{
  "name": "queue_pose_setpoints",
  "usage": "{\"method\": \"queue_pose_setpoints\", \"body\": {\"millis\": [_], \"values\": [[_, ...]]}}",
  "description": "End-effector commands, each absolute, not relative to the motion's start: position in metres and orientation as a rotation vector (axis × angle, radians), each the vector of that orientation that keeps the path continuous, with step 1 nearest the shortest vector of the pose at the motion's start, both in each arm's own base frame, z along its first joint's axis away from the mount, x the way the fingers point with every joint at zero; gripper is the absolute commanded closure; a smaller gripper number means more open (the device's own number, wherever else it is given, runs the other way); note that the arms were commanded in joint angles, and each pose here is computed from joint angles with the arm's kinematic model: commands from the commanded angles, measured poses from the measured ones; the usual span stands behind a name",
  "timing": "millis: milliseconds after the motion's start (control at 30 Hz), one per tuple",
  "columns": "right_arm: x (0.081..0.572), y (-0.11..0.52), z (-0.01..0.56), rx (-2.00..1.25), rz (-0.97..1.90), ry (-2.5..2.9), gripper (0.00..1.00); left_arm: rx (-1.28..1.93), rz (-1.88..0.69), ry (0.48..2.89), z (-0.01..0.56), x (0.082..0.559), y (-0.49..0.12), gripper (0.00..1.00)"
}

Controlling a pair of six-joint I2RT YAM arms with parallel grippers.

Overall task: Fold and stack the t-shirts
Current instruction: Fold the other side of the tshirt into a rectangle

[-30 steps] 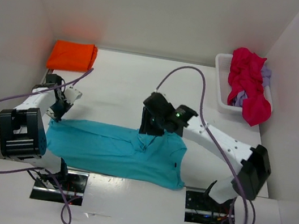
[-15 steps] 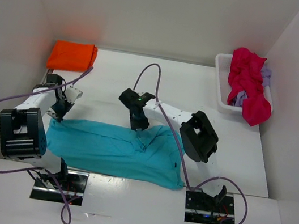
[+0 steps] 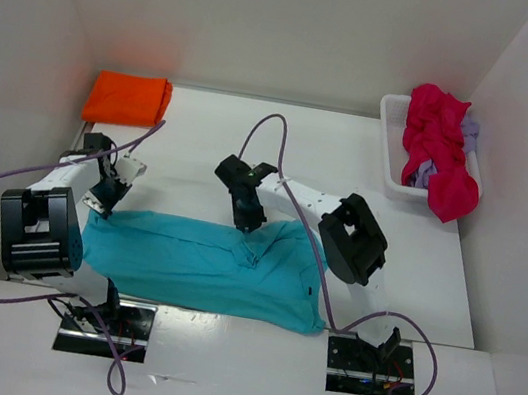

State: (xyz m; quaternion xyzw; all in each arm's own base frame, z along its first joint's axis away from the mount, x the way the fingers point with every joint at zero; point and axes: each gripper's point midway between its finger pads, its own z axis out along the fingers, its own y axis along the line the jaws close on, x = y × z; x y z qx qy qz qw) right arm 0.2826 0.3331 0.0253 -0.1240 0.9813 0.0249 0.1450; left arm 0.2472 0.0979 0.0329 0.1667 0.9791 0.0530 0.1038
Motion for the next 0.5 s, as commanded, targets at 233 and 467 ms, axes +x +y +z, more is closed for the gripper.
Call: {"method": "queue_pose_setpoints", "body": {"millis": [233,467], "values": [[0.296,0.324,0.027,-0.269,0.132,2.828,1.0,0.486,0.135,2.907,0.03,0.243,0.094,0.99],[0.312,0.293,0.091,-0.054,0.253,2.728,1.0,0.468,0.209,2.82,0.057,0.274,0.105,0.99]]}}
